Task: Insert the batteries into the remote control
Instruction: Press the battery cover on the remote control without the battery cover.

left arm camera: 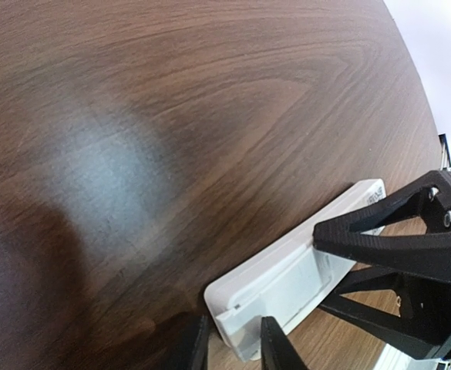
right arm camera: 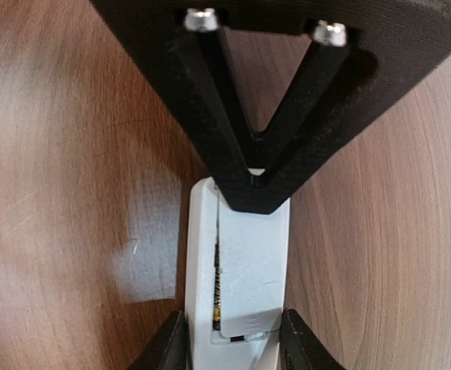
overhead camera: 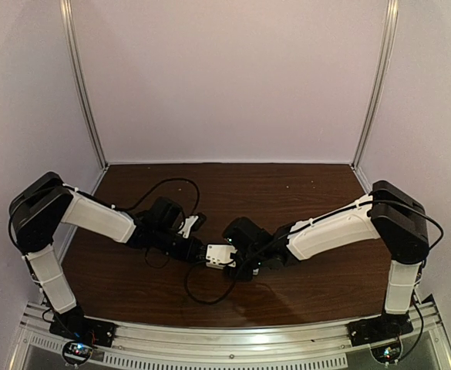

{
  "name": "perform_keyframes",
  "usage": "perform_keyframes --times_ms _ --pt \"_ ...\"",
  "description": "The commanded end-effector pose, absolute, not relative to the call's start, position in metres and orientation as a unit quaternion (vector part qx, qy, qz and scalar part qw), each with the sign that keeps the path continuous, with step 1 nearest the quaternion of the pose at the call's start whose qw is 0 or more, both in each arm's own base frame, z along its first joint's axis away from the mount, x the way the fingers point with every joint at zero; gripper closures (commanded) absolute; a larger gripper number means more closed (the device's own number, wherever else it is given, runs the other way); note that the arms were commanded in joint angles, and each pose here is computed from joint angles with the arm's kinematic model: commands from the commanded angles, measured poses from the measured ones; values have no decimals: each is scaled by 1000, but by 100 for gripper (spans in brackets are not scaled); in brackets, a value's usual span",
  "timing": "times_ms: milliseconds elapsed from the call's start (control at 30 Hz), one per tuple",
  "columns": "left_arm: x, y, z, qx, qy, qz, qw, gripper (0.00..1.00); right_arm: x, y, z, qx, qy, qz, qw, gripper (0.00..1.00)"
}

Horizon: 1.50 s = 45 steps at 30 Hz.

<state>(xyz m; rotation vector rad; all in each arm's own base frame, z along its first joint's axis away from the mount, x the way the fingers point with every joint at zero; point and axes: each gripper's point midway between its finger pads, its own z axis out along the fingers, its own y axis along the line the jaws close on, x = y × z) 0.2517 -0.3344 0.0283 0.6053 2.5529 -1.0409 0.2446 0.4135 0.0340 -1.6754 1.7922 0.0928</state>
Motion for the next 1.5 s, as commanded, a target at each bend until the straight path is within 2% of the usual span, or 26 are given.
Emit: perform_keyframes --times_ms 0,767,1067,1467 --pt "259 -338 31 209 891 -370 160 79 246 411 30 -643 690 22 332 63" --pt "253 -336 32 205 891 -382 133 99 246 410 28 -644 689 15 333 64" --pt "254 -327 19 186 898 -382 115 100 245 409 29 -645 687 14 334 53" --pt "252 -326 14 181 893 -400 98 100 243 408 40 -639 684 23 353 31"
